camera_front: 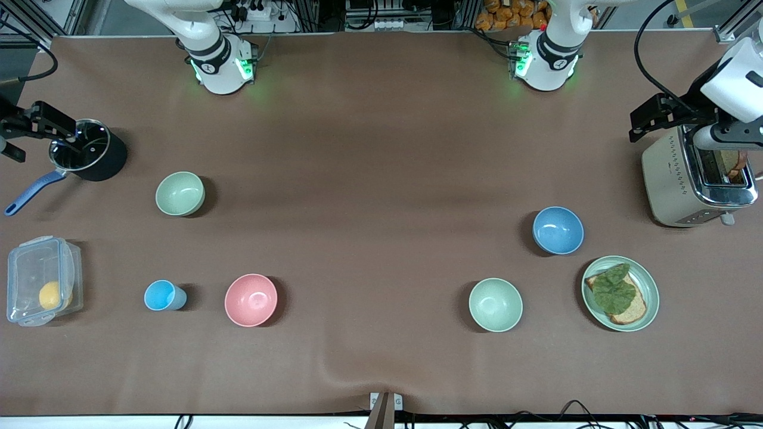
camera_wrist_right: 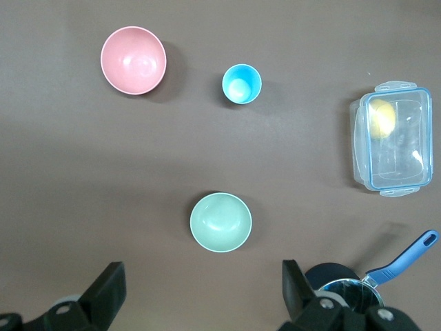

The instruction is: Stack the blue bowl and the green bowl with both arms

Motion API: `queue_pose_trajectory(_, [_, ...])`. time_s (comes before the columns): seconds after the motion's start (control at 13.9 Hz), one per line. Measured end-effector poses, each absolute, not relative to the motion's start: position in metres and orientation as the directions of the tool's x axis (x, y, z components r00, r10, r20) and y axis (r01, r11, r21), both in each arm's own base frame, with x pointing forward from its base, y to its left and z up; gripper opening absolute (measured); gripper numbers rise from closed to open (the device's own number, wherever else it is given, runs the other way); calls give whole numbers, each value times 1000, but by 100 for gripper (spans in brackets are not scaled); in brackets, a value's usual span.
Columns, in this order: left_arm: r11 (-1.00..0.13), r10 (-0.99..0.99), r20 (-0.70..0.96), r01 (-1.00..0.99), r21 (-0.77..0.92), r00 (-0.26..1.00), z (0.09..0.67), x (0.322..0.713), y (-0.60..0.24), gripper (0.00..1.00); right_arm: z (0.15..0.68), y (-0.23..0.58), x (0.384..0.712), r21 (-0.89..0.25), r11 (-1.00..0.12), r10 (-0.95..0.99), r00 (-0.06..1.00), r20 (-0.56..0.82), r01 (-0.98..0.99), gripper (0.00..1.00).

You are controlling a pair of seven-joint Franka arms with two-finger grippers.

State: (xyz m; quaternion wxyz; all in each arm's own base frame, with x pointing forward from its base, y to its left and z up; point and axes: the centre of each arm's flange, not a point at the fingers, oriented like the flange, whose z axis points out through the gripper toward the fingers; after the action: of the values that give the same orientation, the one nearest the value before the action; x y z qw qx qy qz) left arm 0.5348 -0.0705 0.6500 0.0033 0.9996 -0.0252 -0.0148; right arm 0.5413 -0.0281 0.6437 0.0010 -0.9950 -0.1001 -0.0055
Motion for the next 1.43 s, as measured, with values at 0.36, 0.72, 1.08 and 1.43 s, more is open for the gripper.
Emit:
queue_pose_trajectory(0.36, [-999,-49,-33,-49,7,998,648,535,-70,100,644,-28,541,-1,-980,199,980,11,199,100])
queue_pose_trajectory(0.72, [-999,-48,-34,-48,7,998,648,535,-69,100,643,-28,541,-1,-980,198,980,9,198,100])
queue_pose_trajectory(1.08, [-999,-48,-48,-48,6,998,642,537,-69,100,642,-29,541,-2,-981,196,981,8,196,100])
queue_pose_trajectory(1.43, [-1000,-20,-83,-19,6,996,623,550,-55,100,631,-32,546,-5,-982,190,982,-5,190,100])
